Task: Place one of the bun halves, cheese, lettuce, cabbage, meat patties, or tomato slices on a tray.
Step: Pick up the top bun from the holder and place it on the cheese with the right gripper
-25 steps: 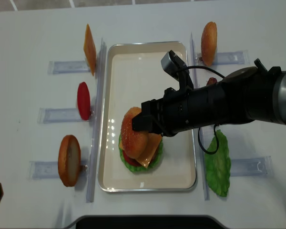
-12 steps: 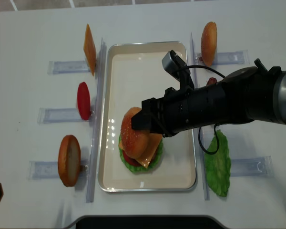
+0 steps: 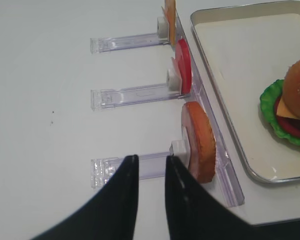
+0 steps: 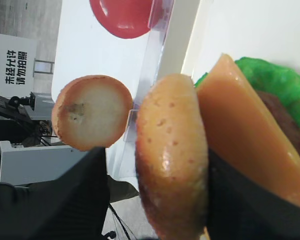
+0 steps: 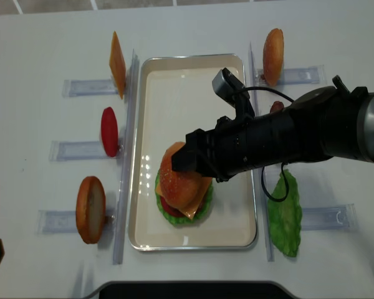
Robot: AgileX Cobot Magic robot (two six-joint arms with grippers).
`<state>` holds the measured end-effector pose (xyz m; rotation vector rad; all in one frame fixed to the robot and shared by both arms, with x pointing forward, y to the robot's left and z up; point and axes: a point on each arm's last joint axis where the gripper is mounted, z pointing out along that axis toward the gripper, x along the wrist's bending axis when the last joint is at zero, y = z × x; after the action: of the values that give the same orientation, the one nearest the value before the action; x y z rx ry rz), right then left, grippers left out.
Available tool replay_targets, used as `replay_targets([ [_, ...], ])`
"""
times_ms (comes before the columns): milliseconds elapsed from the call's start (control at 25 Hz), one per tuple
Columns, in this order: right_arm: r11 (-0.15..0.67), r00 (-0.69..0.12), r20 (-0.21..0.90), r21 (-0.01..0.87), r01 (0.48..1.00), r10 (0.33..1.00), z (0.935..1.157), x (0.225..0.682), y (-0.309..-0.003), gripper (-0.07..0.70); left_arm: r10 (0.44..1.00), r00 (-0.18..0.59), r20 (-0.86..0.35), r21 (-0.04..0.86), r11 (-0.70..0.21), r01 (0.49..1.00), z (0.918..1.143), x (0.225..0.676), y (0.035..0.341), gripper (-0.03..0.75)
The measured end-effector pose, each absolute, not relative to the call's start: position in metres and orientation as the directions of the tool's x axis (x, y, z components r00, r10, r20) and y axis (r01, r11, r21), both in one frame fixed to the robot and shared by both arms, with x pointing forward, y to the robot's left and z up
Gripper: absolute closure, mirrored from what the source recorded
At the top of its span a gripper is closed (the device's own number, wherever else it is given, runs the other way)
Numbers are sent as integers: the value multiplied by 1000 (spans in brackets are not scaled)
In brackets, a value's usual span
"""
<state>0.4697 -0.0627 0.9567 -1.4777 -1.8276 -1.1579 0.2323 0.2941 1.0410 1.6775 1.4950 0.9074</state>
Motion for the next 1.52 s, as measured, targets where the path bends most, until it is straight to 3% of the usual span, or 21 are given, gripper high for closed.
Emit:
replay_targets([
  [520, 44, -256, 771, 285, 958, 583, 951, 471, -67, 181, 995, 87, 48, 861, -86, 502, 1041, 232, 294, 576],
  [880, 38, -256, 758, 292, 956, 599, 950, 472, -68, 176, 995, 87, 48, 861, -86, 502, 1041, 232, 294, 576],
  [1520, 24, -325, 704, 401, 916, 631, 979, 470, -78, 174, 995, 87, 48, 861, -86, 502, 1041, 232, 294, 576],
])
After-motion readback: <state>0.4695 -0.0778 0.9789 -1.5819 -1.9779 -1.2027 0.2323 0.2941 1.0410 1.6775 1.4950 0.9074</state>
